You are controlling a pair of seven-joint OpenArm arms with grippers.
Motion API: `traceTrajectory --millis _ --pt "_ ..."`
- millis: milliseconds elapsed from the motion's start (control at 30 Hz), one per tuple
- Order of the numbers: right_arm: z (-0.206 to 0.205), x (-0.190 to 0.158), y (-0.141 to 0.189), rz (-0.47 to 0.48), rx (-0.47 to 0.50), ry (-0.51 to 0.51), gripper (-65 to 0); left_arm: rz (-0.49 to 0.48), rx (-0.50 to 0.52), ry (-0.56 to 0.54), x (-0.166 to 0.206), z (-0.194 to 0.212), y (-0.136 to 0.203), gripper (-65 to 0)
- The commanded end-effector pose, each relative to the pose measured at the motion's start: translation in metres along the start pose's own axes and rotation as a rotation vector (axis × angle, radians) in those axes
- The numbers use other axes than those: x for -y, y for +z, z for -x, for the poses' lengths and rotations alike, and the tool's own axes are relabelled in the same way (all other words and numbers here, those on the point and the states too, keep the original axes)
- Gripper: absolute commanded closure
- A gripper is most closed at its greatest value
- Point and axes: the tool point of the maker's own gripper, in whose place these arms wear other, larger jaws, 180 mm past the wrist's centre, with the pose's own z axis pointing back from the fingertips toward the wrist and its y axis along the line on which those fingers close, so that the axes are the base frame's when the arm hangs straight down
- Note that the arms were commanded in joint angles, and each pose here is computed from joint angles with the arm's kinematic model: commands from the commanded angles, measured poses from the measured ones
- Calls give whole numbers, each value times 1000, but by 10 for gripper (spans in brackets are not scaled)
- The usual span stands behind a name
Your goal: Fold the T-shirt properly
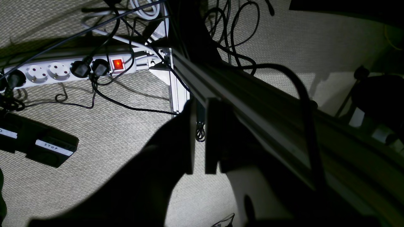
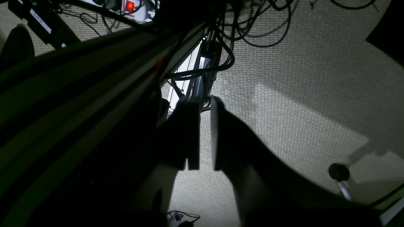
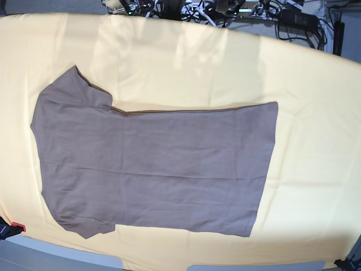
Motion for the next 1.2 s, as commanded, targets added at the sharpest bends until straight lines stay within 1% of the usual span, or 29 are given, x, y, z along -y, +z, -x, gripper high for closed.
traceTrajectory --millis 0,167,300,567,633,700,767,867,1033,1167 --pt "-8 -2 1 -9 22 -4 -96 11 15 2 3 -5 0 -76" --pt "-8 -2 1 -9 22 -4 -96 10 20 2 3 -6 0 -76" --pt "-8 -2 1 -9 22 -4 -96 10 56 2 3 -13 0 -77" --pt "-8 -2 1 -9 24 -4 -96 9 54 -2 2 -12 0 -76" --pt "-8 -2 1 -9 24 -4 -96 9 50 -10 3 -12 0 -55" --pt "-8 -2 1 -9 24 -4 -96 7 43 -27 2 -11 0 0" --pt "-8 -2 1 -9 24 -4 -84 7 39 -26 2 -10 0 0" --pt "-8 -2 1 -8 23 -4 0 7 27 -23 2 -7 0 0" --pt "-7 -2 1 -9 21 -4 0 8 26 -22 2 -7 0 0" --pt "1 -2 1 -9 -30 -4 0 7 10 -22 2 -3 0 0"
